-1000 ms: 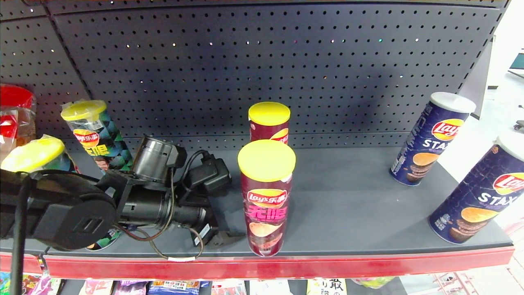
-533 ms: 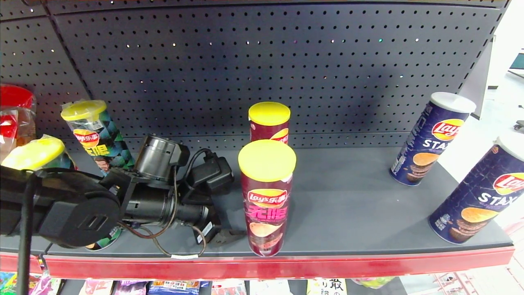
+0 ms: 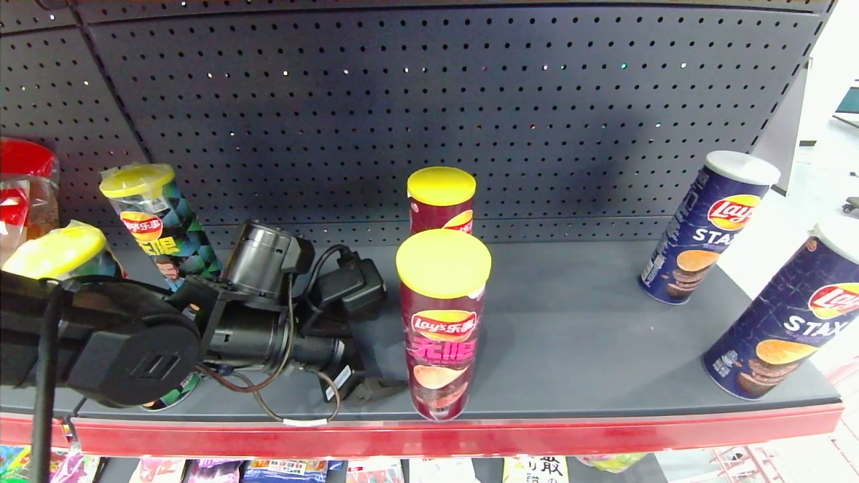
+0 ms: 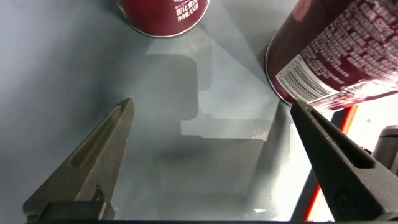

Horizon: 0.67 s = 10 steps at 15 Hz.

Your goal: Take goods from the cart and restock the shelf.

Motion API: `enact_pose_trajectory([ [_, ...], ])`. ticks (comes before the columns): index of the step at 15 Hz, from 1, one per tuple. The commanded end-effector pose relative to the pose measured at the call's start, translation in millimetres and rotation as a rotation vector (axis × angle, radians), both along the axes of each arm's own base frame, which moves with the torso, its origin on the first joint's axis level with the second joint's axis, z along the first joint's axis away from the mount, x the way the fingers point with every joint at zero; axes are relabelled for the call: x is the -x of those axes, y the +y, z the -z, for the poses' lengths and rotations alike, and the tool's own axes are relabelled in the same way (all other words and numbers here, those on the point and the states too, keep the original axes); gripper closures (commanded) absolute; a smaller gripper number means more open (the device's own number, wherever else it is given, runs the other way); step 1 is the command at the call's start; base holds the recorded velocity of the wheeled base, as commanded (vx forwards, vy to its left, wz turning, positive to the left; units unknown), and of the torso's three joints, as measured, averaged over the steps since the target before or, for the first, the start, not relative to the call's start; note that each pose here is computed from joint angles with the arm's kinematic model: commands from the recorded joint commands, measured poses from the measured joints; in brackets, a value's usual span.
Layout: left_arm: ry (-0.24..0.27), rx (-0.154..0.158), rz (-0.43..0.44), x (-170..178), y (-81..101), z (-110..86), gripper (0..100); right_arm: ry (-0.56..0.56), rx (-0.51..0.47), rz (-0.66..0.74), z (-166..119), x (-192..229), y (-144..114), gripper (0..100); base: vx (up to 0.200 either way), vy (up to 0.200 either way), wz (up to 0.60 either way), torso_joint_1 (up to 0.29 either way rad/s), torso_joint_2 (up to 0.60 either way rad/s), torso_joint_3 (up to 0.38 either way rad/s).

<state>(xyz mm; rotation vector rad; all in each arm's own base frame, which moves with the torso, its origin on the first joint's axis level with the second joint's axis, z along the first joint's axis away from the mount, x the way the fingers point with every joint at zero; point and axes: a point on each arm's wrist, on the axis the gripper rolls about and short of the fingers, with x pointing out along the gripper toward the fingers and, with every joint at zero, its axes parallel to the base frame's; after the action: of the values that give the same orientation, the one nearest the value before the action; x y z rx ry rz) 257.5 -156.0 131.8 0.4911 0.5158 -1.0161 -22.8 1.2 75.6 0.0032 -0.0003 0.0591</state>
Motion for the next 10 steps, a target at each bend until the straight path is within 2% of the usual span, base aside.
enact_pose_trajectory([
  [1, -0.002, 0.001, -0.007, 2.7, 3.8, -1.4, 0, -0.001, 0.0, -0.002, -0.1, 0.0, 0.0, 0, 0.0, 0.0, 0.0, 0.0, 0.0, 0.0],
  [3, -0.029, 0.018, -0.031, 15.7, 18.4, -12.8, 0, -0.001, 0.0, -0.001, -0.1, 0.0, 0.0, 0, 0.0, 0.0, 0.0, 0.0, 0.0, 0.0],
  [4, -0.062, 0.044, -0.036, 31.5, 27.2, -25.8, 0, -0.001, 0.0, -0.002, -0.1, 0.0, 0.0, 0, 0.0, 0.0, 0.0, 0.0, 0.0, 0.0],
  [7, -0.144, 0.099, -0.036, 74.9, 50.4, -47.1, 0, -0.001, 0.0, -0.001, -0.1, 0.0, 0.0, 0, 0.0, 0.0, 0.0, 0.0, 0.0, 0.0],
  [8, -0.186, 0.137, -0.038, 101.5, 64.3, -54.3, 0, -0.001, 0.0, -0.001, -0.1, 0.0, 0.0, 0, 0.0, 0.0, 0.0, 0.0, 0.0, 0.0],
  [9, -0.218, 0.189, -0.051, 130.4, 79.4, -58.7, 0, -0.001, 0.0, -0.001, -0.1, 0.0, 0.0, 0, 0.0, 0.0, 0.0, 0.0, 0.0, 0.0],
  [10, -0.283, 0.248, -0.079, 155.0, 94.0, -66.5, 0, -0.001, 0.0, -0.001, -0.1, 0.0, 0.0, 0, 0.0, 0.0, 0.0, 0.0, 0.0, 0.0],
])
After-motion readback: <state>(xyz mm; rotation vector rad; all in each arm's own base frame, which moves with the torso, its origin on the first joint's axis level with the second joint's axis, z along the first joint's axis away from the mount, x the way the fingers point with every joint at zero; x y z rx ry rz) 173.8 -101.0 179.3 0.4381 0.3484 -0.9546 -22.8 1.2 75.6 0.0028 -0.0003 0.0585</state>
